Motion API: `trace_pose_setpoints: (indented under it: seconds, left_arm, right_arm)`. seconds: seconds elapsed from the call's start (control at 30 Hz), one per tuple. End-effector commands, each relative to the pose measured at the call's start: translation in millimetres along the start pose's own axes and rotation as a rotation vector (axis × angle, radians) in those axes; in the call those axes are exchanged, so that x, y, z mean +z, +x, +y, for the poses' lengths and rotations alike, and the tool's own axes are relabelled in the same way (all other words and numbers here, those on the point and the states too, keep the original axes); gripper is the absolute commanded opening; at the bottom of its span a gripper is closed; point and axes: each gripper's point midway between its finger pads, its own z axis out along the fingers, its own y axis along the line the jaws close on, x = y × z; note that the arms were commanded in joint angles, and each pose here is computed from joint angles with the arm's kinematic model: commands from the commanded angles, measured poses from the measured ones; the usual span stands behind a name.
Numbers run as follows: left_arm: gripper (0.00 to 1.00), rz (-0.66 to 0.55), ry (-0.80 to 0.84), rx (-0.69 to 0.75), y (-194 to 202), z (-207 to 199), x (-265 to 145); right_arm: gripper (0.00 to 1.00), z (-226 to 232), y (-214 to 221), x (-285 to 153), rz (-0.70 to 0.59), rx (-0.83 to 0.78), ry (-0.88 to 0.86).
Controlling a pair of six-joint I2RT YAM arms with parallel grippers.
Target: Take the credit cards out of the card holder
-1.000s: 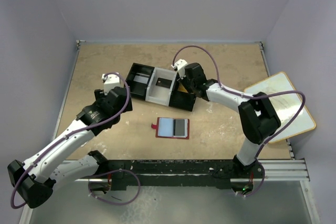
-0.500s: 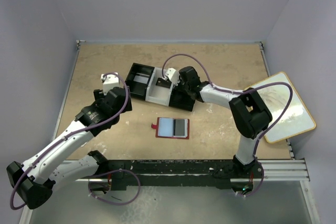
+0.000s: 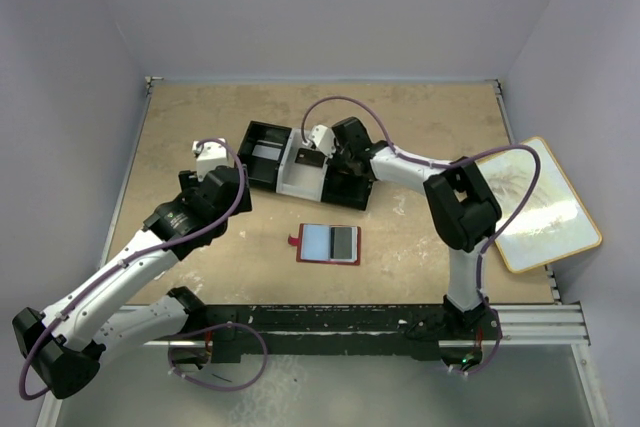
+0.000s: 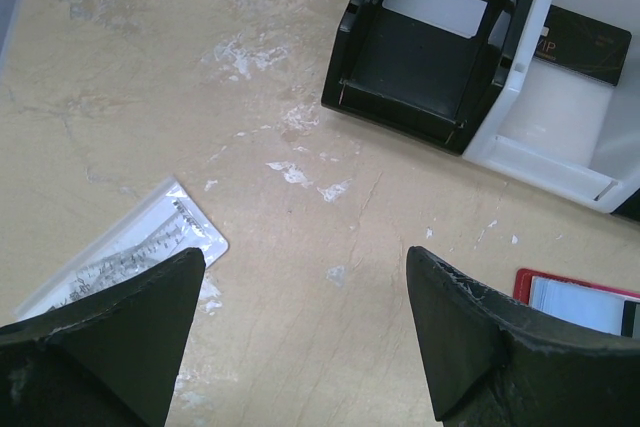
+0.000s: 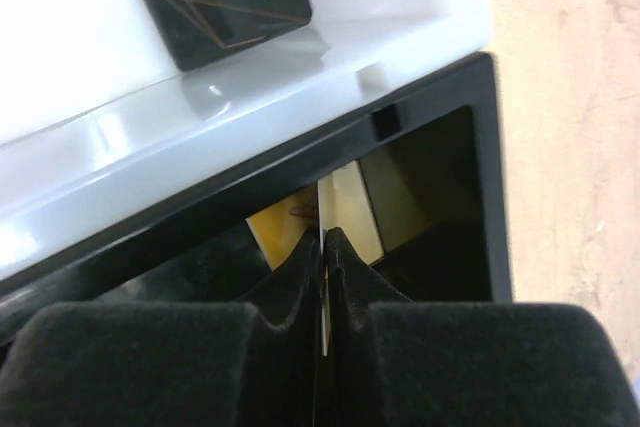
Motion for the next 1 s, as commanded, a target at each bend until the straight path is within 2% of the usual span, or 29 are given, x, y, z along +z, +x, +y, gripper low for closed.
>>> trace_pose_setpoints:
  seconds: [0.0,0.2,0.4,0.57,0.6,0.63,0.67,0.83,0.97]
  left_arm:
    - [0.79,-0.029,0.022,-0.013,-9,-4,-1]
    - [0.79,-0.027,0.025,-0.01,-8,-5,-1]
    - [0.79,-0.025,0.028,-0.009,-8,-5,-1]
    - [0.79,-0.03,0.048,-0.014,-9,-7,-3]
    - [0.79,-0.031,0.048,-0.015,-9,-7,-3]
    - [0.79,-0.032,0.049,-0.015,-9,-7,-3]
    - [0.79,-0.03,0.05,-0.015,-9,-7,-3]
    - [0.79,-0.024,0.048,-0.008,-8,-8,-2]
    - [0.79,-0.021,0.049,-0.006,-7,-8,-1]
  right_arm:
    - [0.07,16,15,-1,0.074,0.031,-0.089]
    - [0.11,15,15,-10,0.066,0.03,-0.09]
    - [0.21,6,20,-15,0.088,0.036,-0.049]
    - [0.22,6,25,-19,0.113,0.054,-0.046]
    - [0.25,4,24,-21,0.11,0.063,-0.036]
    - [0.34,2,25,-22,0.111,0.073,-0.02]
    - [0.36,1,25,-23,0.112,0.085,-0.013]
    - [0.37,-5,23,-28,0.102,0.098,0.012]
    - [0.37,-19,25,-29,0.11,0.108,0.097]
